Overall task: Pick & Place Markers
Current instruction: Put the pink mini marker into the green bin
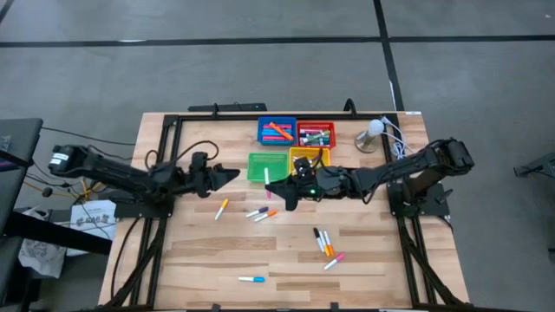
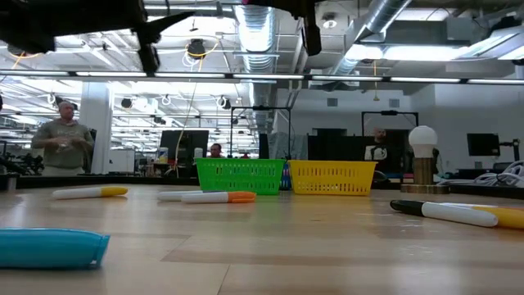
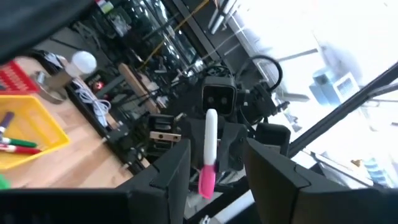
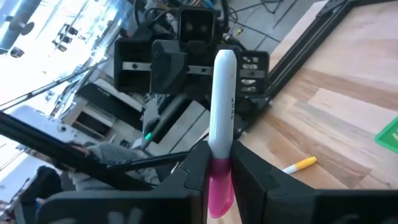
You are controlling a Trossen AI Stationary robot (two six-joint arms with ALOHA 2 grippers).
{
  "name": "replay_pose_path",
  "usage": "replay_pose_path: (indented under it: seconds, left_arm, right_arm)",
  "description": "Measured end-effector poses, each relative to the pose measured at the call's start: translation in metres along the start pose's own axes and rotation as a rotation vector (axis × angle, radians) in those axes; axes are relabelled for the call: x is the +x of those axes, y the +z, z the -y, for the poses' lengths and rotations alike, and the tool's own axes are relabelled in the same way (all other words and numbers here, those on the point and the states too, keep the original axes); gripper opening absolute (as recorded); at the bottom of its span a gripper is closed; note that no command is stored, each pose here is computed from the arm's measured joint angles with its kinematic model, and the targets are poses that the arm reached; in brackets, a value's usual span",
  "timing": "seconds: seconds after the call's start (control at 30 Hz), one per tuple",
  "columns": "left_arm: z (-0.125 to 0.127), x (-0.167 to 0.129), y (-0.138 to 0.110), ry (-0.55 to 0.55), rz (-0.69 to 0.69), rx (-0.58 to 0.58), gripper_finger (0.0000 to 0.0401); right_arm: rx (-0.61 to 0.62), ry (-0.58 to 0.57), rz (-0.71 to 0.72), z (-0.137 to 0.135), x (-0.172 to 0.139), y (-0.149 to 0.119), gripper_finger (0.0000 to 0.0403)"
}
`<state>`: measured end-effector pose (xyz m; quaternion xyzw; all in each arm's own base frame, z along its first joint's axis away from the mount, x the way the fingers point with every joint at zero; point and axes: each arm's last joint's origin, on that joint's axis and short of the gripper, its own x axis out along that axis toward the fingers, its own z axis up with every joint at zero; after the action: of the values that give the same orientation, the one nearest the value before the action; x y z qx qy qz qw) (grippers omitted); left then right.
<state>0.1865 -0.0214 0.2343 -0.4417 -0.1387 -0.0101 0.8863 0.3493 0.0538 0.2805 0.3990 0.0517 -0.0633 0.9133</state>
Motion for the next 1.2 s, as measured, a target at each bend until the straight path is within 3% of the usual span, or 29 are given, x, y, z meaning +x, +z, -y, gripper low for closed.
replay_pose_path:
  seconds: [0.5,1.0,1.2]
  left_arm:
    - [-0.012,0.067,0.006,-0.062,-0.186,0.027,0.0147]
    - [-0.021,0.079,0.011,-0.043,-0.187,0.027,0.0146]
    - [-0.021,0.079,0.01,-0.053,-0.194,0.05,0.0114]
  right_arm:
    - [-0.035,0.032,-0.047,0.013,0.004,0.014,0.0036]
    - [-0.049,0.033,-0.062,0.016,0.005,0.016,0.0039]
    - [-0.069,0.053,-0.085,0.016,0.005,0.015,0.0042]
